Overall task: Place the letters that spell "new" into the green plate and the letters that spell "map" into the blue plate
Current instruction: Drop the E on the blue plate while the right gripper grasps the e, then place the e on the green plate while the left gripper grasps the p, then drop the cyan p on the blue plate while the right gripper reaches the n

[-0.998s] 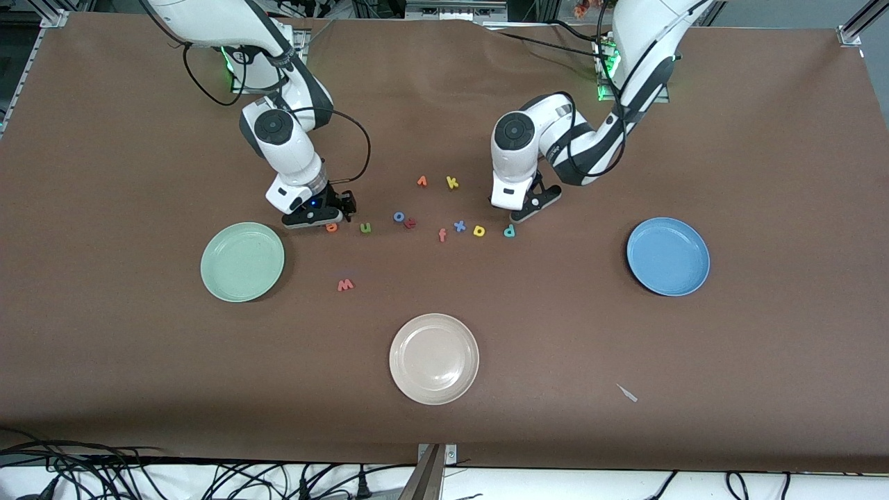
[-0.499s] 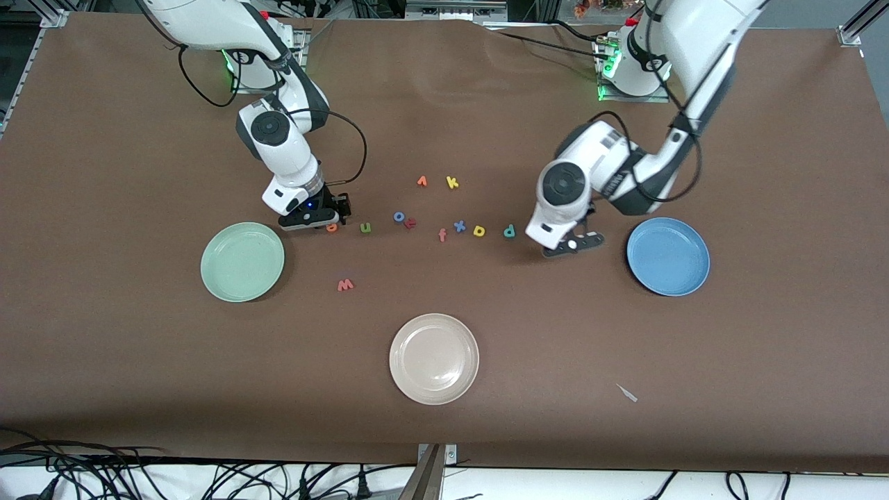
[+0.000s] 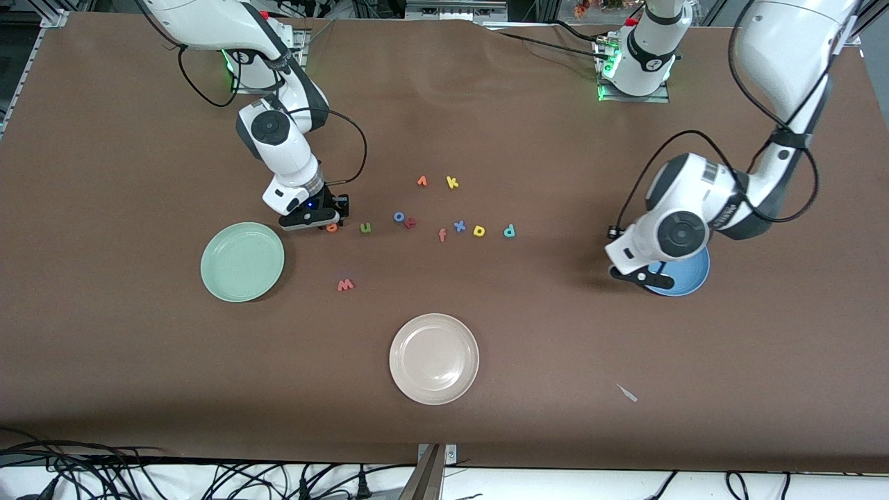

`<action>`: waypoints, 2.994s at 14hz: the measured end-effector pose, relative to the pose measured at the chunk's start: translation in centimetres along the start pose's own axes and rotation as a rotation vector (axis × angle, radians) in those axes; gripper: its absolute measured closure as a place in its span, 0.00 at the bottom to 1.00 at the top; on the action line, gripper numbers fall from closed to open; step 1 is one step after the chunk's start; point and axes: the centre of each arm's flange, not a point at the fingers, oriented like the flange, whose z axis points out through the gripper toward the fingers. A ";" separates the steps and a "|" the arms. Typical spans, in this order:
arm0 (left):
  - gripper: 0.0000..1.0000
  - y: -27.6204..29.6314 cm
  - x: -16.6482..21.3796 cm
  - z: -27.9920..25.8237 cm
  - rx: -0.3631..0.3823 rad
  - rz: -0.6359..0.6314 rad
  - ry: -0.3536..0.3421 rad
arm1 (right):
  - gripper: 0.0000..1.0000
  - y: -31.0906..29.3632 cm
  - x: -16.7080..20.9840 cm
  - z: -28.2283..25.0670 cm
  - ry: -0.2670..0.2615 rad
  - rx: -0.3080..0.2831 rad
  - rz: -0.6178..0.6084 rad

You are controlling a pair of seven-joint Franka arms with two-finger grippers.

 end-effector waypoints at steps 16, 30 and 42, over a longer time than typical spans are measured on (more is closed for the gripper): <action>0.00 12.6 2.6 -1.8 -0.164 -0.159 0.160 | 0.72 1.9 1.5 -1.4 0.019 -0.027 -0.046; 0.15 28.8 -0.7 5.9 -0.115 -0.385 0.299 | 0.70 14.4 7.3 -8.2 -0.063 -0.181 -0.272; 0.72 29.1 0.1 5.2 -0.127 -0.379 0.323 | 0.48 11.0 7.2 -8.0 -0.052 -0.144 -0.192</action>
